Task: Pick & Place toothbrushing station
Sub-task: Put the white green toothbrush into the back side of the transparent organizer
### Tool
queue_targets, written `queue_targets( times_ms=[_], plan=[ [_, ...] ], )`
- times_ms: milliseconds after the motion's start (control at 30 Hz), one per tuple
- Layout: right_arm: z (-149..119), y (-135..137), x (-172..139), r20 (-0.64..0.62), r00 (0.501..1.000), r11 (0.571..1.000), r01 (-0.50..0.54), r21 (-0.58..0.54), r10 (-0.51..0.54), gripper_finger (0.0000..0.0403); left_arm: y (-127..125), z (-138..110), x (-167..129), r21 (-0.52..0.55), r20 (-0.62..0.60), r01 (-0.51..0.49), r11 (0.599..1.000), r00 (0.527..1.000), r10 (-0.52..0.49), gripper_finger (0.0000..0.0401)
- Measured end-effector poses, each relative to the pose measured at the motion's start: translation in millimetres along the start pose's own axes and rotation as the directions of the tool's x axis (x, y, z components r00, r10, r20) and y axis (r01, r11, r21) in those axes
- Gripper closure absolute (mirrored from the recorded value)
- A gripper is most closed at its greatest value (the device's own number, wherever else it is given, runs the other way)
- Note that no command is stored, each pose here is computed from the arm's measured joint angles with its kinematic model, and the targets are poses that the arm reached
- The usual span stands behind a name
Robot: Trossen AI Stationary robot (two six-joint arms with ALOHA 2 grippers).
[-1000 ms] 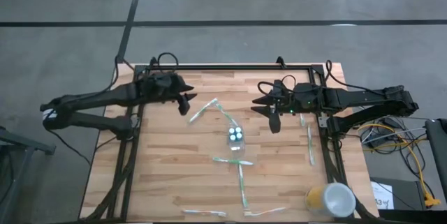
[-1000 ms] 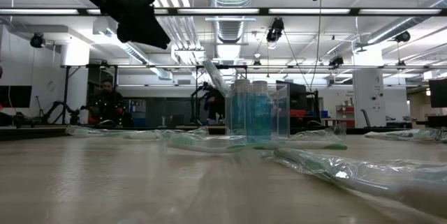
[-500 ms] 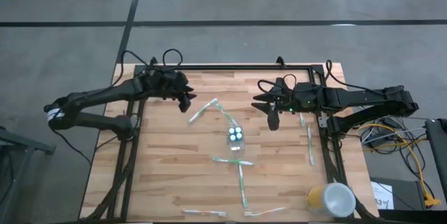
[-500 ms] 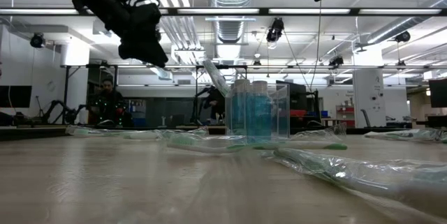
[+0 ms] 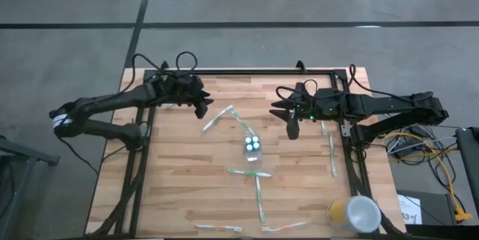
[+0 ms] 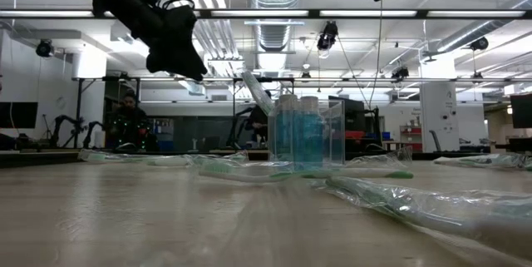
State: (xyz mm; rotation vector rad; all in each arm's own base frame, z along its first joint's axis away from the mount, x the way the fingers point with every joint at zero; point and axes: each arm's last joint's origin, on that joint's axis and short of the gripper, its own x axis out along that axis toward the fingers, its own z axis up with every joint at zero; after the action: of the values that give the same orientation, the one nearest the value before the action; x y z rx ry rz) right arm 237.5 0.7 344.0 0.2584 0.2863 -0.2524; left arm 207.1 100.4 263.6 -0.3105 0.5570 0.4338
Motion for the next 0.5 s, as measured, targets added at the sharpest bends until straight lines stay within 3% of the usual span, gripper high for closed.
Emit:
queue_targets(
  times_ms=[300, 500],
  plan=[
    [0.5, -1.6, 0.4, 0.002, 1.000, 0.999, 0.007, -0.036, -0.007, 0.0288, 0.5, 3.4, 16.5, 0.119, 0.028, 0.000, 0.993, 1.000, -0.003, 0.0240],
    [0.3, -1.5, 0.3, 0.000, 1.000, 0.995, 0.006, -0.096, -0.006, 0.0284, 1.9, -1.4, 27.3, 0.116, -0.019, -0.002, 0.993, 1.000, 0.004, 0.0240]
  ],
)
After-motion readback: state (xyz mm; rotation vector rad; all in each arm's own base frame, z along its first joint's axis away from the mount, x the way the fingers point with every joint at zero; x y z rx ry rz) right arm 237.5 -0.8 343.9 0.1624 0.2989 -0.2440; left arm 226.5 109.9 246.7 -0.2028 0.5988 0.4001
